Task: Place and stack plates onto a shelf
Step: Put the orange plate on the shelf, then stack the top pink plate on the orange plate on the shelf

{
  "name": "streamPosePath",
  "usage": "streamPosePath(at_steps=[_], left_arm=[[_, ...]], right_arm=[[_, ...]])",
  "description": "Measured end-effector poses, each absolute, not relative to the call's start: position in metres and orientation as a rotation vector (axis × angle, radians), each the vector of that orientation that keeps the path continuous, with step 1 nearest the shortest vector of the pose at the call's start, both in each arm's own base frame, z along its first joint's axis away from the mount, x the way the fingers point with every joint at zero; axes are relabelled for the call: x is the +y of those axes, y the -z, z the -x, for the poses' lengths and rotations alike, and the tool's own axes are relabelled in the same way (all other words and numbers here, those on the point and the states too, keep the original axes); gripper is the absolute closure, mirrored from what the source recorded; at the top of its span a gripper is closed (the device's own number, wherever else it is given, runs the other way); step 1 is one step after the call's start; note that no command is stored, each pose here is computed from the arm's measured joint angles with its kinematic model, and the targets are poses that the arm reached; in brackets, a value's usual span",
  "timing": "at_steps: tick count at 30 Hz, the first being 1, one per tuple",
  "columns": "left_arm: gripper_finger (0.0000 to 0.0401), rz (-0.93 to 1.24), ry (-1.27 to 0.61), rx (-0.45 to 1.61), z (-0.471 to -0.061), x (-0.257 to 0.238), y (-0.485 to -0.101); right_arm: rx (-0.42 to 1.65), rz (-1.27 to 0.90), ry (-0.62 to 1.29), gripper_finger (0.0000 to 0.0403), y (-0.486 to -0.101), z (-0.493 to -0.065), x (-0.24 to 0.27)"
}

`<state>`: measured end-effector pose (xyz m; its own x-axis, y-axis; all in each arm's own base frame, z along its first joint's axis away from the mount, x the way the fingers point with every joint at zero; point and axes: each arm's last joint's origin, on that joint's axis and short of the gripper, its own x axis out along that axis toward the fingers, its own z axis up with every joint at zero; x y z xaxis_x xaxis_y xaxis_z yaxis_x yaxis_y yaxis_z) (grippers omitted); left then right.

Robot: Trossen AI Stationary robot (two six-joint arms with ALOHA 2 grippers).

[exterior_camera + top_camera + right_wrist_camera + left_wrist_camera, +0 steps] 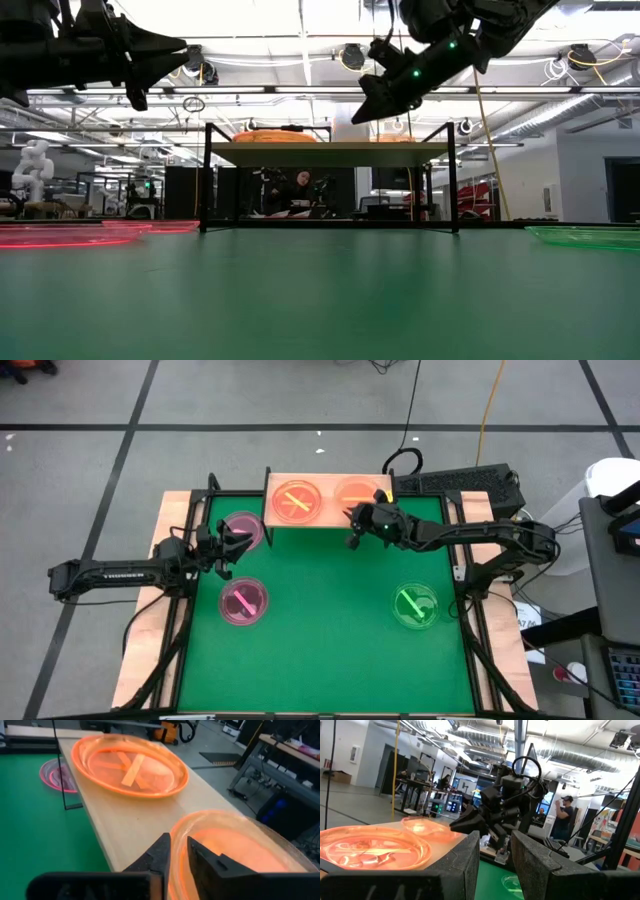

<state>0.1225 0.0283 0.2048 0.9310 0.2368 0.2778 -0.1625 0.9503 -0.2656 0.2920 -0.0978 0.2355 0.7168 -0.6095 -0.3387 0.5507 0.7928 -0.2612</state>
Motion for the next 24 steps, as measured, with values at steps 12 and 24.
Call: streamPosePath(at_steps=[12,24], left_arm=[[0.0283,0.262,-0.193,-0.288,-0.123,0.028,-0.202],[0.0283,0.18,-0.187,-0.155,-0.129,0.028,-0.213]], right_arm=[[0.296,0.093,0.506,0.0294,-0.254,-0.292,-0.085],[-0.084,0.136,0.181,0.0294,-0.343,-0.238,-0.009]])
